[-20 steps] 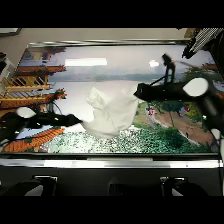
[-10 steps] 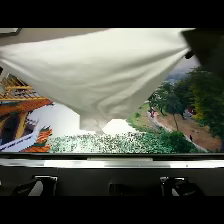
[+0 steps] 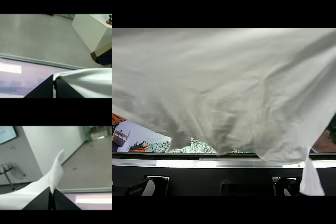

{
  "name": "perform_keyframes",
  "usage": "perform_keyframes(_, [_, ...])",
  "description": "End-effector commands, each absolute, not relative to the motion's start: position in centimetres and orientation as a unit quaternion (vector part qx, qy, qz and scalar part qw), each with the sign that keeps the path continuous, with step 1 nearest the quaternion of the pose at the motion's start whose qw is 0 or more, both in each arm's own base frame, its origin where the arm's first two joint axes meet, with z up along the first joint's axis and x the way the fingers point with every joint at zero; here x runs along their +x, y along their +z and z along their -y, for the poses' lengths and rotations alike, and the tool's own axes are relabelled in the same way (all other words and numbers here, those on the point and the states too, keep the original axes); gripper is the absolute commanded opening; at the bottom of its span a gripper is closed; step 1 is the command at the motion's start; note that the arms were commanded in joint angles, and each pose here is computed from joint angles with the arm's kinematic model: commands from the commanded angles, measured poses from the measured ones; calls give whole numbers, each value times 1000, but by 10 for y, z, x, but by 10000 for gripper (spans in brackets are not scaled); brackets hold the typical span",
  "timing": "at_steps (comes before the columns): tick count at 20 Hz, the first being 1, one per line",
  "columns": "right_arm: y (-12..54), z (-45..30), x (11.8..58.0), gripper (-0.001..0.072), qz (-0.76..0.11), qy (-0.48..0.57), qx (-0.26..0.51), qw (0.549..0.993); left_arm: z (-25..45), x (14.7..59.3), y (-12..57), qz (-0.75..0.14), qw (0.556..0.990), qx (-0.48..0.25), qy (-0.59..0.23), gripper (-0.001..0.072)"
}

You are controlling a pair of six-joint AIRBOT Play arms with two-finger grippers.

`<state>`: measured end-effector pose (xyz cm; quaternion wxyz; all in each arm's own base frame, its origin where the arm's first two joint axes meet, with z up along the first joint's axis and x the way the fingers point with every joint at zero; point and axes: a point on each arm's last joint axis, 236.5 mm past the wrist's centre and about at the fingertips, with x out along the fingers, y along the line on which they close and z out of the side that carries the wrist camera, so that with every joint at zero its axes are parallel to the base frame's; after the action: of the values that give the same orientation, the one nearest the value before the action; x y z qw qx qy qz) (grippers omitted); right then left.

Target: Fold the clothes and pants, and hang the long-sleeved shirts on hangers.

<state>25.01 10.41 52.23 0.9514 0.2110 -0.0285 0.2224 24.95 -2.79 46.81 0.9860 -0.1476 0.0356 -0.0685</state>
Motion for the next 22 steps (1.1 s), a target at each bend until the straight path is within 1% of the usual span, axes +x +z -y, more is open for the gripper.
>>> perform_keyframes(1, [439, -96, 342, 31, -111, 134, 241, 955, 8, 290, 417, -136, 975, -166, -50, 10])
perform_keyframes(4, [317, -122, 437, 31, -272, 107, 240, 926, -13, 359, 328, -264, 943, -193, -55, 11])
perform_keyframes(6, [237, -140, 487, 31, -348, 97, 252, 898, -18, 404, 254, -349, 908, -225, -59, 11])
perform_keyframes(8, [160, -166, 526, 31, -406, 100, 294, 859, -18, 444, 179, -417, 875, -236, -64, 11])
perform_keyframes(11, [83, -199, 557, 32, -451, 107, 376, 803, -9, 485, 79, -493, 829, -257, -61, 11])
perform_keyframes(14, [36, -211, 573, 33, -467, 97, 418, 773, 3, 496, 12, -544, 794, -265, -60, 11])
perform_keyframes(15, [27, -213, 575, 46, -472, 94, 424, 767, 8, 495, -3, -557, 784, -265, -62, 11])
perform_keyframes(16, [18, -214, 574, 97, -480, 92, 425, 762, 13, 495, -12, -566, 778, -265, -64, 11])
perform_keyframes(18, [16, -216, 568, 239, -492, 100, 414, 760, 21, 495, -20, -573, 774, -261, -69, 11])
perform_keyframes(20, [24, -208, 554, 470, -514, 114, 399, 751, 21, 498, -19, -570, 777, -258, -68, 11])
perform_keyframes(21, [31, -198, 539, 534, -533, 129, 376, 747, 21, 497, -19, -570, 777, -258, -69, 11])
perform_keyframes(22, [40, -186, 522, 535, -553, 150, 342, 745, 20, 496, -18, -571, 777, -258, -68, 11])
